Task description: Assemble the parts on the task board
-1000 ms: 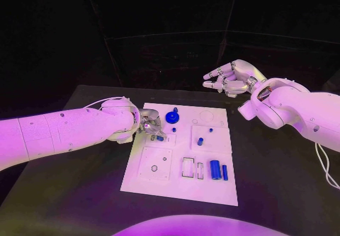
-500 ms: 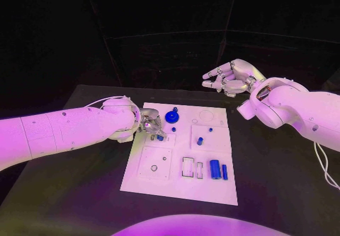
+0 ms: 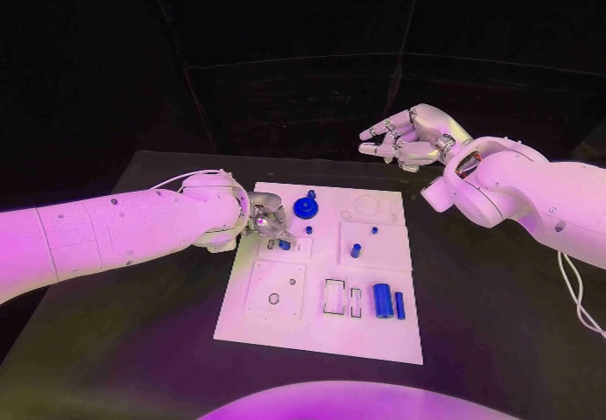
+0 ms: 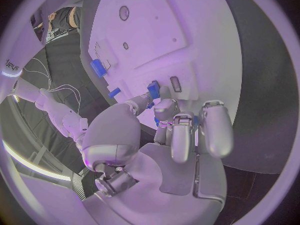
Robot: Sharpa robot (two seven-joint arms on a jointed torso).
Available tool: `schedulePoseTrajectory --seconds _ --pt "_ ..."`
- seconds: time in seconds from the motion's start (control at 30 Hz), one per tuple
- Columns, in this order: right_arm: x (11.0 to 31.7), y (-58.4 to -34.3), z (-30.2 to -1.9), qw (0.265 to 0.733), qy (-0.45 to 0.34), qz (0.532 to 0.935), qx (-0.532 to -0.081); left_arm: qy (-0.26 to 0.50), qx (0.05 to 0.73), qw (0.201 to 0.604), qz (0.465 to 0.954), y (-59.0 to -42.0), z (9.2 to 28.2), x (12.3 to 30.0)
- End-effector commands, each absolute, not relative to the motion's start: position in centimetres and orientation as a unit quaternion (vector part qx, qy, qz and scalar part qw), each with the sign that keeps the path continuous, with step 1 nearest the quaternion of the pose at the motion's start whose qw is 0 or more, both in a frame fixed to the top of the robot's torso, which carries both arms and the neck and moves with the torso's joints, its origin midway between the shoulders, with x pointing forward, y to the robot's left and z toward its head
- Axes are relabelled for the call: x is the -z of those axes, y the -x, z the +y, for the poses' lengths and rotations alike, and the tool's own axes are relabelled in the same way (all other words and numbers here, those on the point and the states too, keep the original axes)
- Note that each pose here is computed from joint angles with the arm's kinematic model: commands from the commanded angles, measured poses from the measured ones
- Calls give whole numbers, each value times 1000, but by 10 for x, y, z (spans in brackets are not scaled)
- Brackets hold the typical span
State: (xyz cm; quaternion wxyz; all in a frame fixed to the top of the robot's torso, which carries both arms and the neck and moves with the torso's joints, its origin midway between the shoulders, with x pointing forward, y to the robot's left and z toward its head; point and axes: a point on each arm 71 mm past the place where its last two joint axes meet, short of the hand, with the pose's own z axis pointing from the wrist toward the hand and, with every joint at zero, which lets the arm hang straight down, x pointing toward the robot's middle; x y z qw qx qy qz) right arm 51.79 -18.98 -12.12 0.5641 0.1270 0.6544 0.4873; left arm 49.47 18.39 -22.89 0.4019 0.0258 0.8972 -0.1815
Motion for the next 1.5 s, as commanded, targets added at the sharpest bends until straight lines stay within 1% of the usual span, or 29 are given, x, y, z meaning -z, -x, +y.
schedulePoseTrajectory --seconds 0.03,0.7,1.13,1.5 --pt "120 -518 -188 564 -122 652 -492 -34 180 388 903 -493 182 231" --pt "120 -518 -188 563 -121 652 -493 -29 186 396 899 -493 179 230" --pt "120 -519 -188 564 -122 652 -492 -23 186 397 899 -495 181 230" --pt "120 -519 -188 563 -123 652 -493 -7 192 404 894 -493 189 227"
